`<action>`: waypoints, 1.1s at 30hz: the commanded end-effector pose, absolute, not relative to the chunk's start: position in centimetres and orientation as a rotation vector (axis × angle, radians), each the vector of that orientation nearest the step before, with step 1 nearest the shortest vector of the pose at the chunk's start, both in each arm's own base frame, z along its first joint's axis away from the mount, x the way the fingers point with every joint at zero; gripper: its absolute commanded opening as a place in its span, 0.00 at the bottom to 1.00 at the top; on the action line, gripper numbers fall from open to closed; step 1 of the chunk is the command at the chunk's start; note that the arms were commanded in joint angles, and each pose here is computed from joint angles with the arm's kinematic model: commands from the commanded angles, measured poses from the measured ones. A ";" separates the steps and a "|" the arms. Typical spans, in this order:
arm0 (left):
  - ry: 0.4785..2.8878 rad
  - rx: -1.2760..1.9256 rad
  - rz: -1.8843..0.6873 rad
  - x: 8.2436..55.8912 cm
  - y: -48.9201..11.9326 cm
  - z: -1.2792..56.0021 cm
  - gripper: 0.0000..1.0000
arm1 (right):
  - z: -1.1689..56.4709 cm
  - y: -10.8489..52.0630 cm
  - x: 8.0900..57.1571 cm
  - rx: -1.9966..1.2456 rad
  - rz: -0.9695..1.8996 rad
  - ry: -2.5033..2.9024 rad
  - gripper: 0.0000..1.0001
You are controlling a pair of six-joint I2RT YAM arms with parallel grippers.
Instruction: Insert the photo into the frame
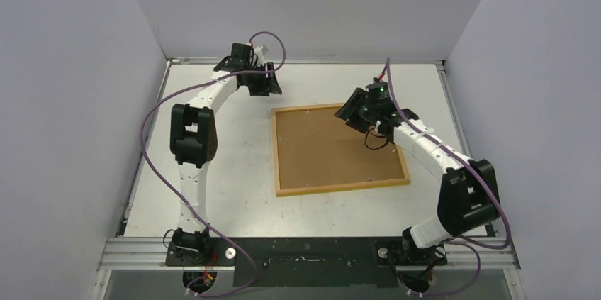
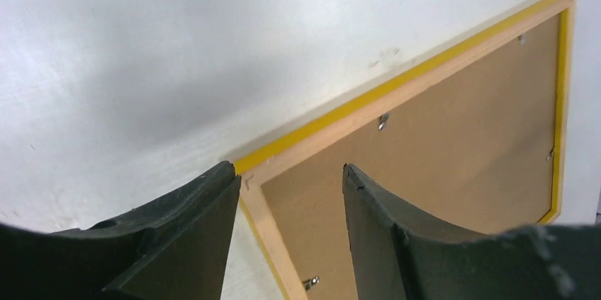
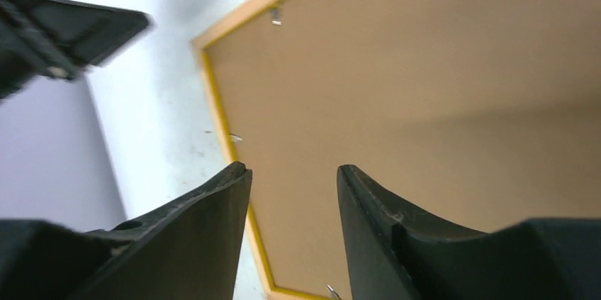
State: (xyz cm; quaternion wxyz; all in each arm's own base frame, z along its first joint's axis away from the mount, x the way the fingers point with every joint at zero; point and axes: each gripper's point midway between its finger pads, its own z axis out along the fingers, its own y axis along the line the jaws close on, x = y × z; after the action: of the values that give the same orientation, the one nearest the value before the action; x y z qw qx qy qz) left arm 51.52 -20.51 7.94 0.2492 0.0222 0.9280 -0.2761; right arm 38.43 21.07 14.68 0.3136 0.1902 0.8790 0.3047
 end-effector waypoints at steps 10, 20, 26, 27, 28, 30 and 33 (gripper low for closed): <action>2.339 0.393 -0.916 54.2 -25.1 7.8 0.55 | 12.6 6.5 25.7 0.678 0.097 2.558 0.74; 2.376 0.534 -1.011 50.8 -26.4 5.3 0.56 | 8.1 8.0 18.9 0.601 0.375 2.828 0.77; 2.465 0.521 -0.999 48.4 -25.4 3.0 0.50 | 5.5 9.3 18.9 0.697 0.472 2.856 0.78; 2.474 0.511 -0.995 48.1 -25.1 2.8 0.48 | 5.3 9.4 19.3 0.708 0.478 2.846 0.78; 2.480 0.491 -0.988 47.9 -24.8 2.7 0.46 | 5.3 9.5 19.8 0.719 0.487 2.834 0.78; 2.506 0.460 -0.959 47.4 -24.1 2.6 0.42 | 5.4 9.6 20.9 0.749 0.490 2.799 0.78; 2.539 0.400 -0.921 46.5 -23.0 3.0 0.36 | 5.4 9.7 22.3 0.810 0.506 2.724 0.79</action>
State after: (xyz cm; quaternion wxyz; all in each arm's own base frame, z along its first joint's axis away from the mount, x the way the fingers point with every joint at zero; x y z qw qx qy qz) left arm 48.51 -24.88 2.95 0.2288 0.1738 0.8886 -0.3575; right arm 18.96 9.12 4.57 0.0710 0.2451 0.9561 0.1439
